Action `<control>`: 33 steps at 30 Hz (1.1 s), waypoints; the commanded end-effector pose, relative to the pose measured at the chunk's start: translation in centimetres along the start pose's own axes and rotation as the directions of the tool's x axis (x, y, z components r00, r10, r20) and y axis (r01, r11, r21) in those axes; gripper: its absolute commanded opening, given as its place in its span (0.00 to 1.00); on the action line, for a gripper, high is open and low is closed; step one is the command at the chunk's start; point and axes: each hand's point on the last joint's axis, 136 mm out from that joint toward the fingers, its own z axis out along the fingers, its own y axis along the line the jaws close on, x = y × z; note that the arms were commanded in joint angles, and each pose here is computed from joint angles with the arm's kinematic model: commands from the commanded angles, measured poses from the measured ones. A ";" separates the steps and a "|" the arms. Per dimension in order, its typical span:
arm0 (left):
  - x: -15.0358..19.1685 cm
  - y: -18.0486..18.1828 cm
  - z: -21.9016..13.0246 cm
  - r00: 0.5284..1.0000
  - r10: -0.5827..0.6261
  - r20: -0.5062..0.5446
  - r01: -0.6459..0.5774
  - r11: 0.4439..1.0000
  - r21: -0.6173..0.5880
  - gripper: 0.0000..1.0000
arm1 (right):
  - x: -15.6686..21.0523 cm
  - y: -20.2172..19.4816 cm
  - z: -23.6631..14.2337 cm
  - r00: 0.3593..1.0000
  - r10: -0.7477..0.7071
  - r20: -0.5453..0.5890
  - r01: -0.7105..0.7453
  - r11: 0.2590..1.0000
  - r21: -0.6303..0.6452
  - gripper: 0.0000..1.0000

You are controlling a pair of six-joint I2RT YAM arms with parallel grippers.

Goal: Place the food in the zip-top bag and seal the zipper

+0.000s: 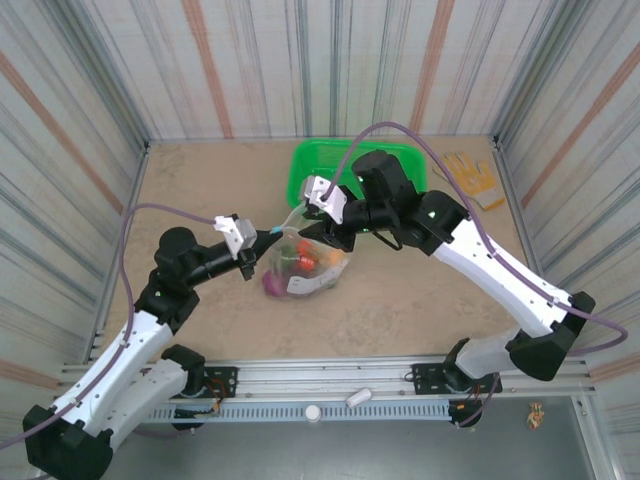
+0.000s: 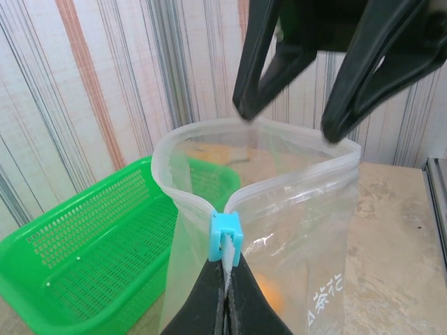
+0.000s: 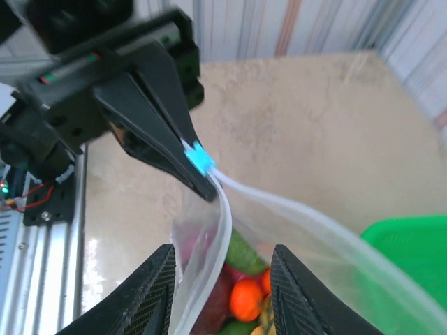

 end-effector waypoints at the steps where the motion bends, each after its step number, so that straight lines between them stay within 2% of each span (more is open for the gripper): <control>1: -1.0 -0.4 -0.2 0.999 0.041 0.015 -0.041 0.999 0.020 0.00 | -2.5 0.1 -0.3 0.977 -0.198 0.083 0.200 0.980 -0.009 0.39; 8: -1.2 -0.9 -0.3 0.998 0.057 0.025 -0.057 0.998 0.036 0.00 | -2.7 1.8 2.0 0.962 -0.251 0.104 0.267 0.944 -0.193 0.39; 13: -1.4 -1.2 -0.5 0.997 0.067 0.034 -0.068 0.997 0.040 0.00 | -2.8 2.4 3.0 0.966 -0.234 0.114 0.256 0.930 -0.264 0.37; 26: -1.6 -1.4 -0.5 0.996 0.076 0.041 -0.078 0.996 0.042 0.00 | -1.7 2.2 4.5 0.975 -0.202 0.092 0.221 0.929 -0.296 0.27; 29: -1.6 -1.4 -0.5 0.996 0.078 0.042 -0.080 0.996 0.042 0.00 | -1.5 2.1 4.7 0.976 -0.198 0.090 0.216 0.931 -0.294 0.21; 31: -1.6 -1.3 -0.5 0.996 0.078 0.041 -0.079 0.996 0.041 0.00 | -1.5 1.8 4.8 0.976 -0.197 0.091 0.215 0.934 -0.286 0.13; 33: -1.7 -1.4 -0.5 0.996 0.080 0.045 -0.082 0.996 0.043 0.00 | -1.5 1.6 4.7 0.977 -0.192 0.090 0.210 0.937 -0.279 0.12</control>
